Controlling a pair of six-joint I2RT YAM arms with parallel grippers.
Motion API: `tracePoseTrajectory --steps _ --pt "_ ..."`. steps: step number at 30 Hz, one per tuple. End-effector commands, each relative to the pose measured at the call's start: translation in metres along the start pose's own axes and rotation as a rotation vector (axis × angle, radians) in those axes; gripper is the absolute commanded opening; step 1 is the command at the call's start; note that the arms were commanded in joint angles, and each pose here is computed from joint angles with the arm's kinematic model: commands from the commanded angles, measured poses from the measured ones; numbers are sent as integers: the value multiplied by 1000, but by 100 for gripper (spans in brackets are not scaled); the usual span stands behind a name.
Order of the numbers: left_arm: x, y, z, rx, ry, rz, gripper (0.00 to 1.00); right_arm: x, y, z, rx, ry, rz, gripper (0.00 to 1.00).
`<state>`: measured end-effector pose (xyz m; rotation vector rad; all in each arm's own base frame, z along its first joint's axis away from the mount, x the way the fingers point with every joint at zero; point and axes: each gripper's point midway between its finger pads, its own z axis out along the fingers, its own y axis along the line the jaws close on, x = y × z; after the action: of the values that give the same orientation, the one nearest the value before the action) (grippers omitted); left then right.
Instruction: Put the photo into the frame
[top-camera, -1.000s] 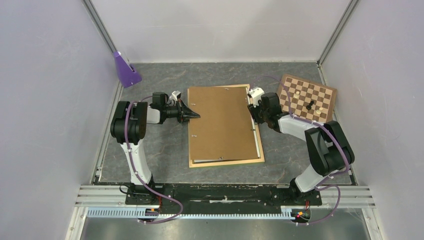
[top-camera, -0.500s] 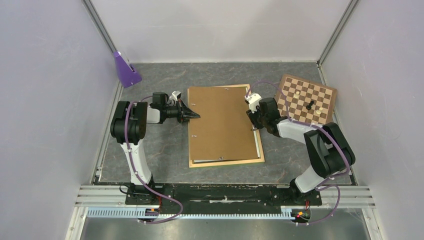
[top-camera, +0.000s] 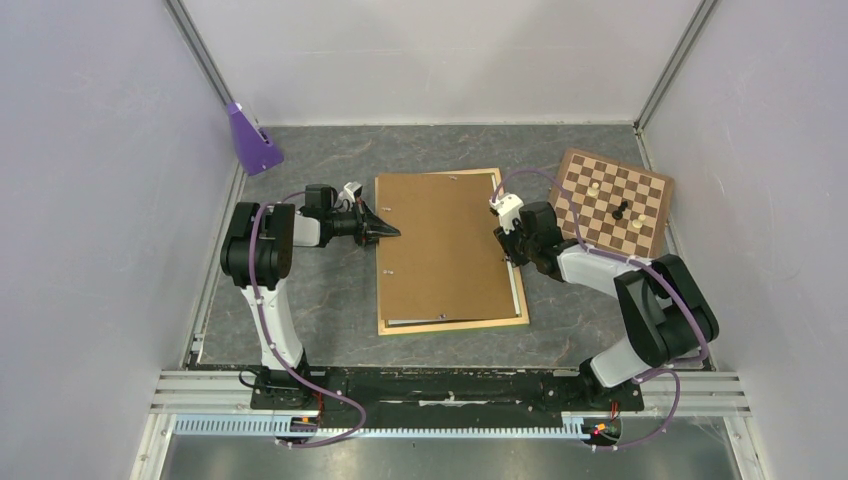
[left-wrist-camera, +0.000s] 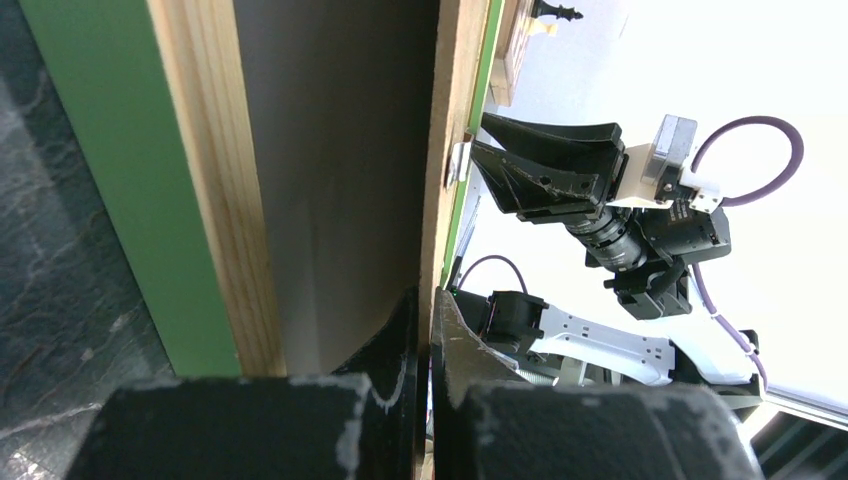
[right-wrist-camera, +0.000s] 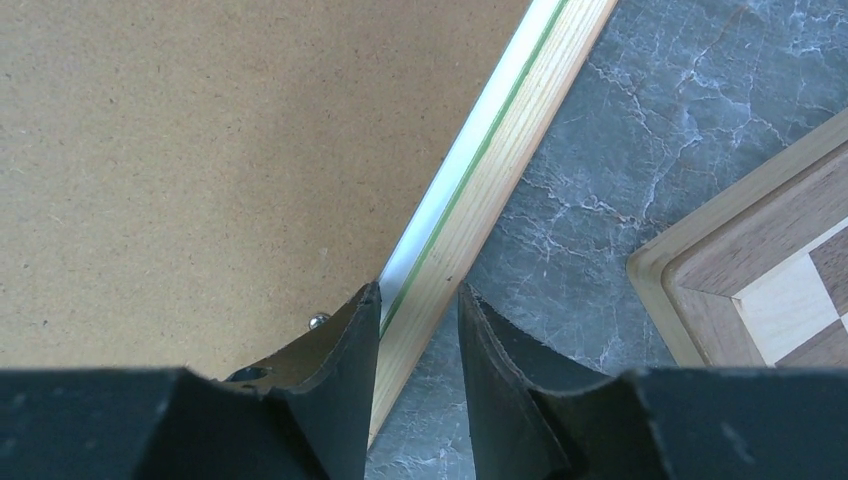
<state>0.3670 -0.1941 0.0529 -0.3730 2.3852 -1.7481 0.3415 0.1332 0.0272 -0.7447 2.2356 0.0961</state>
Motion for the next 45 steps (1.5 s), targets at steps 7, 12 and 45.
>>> tracePoseTrajectory --steps 7,12,45 --pt "-24 24 -1 -147 -149 -18 2 33 18 -11 -79 109 -17 35" --pt "-24 26 0 -148 -143 -26 2 35 26 -12 -117 117 -26 34" --pt "-26 34 -9 -274 -83 53 2 33 67 -7 -300 116 -82 30"
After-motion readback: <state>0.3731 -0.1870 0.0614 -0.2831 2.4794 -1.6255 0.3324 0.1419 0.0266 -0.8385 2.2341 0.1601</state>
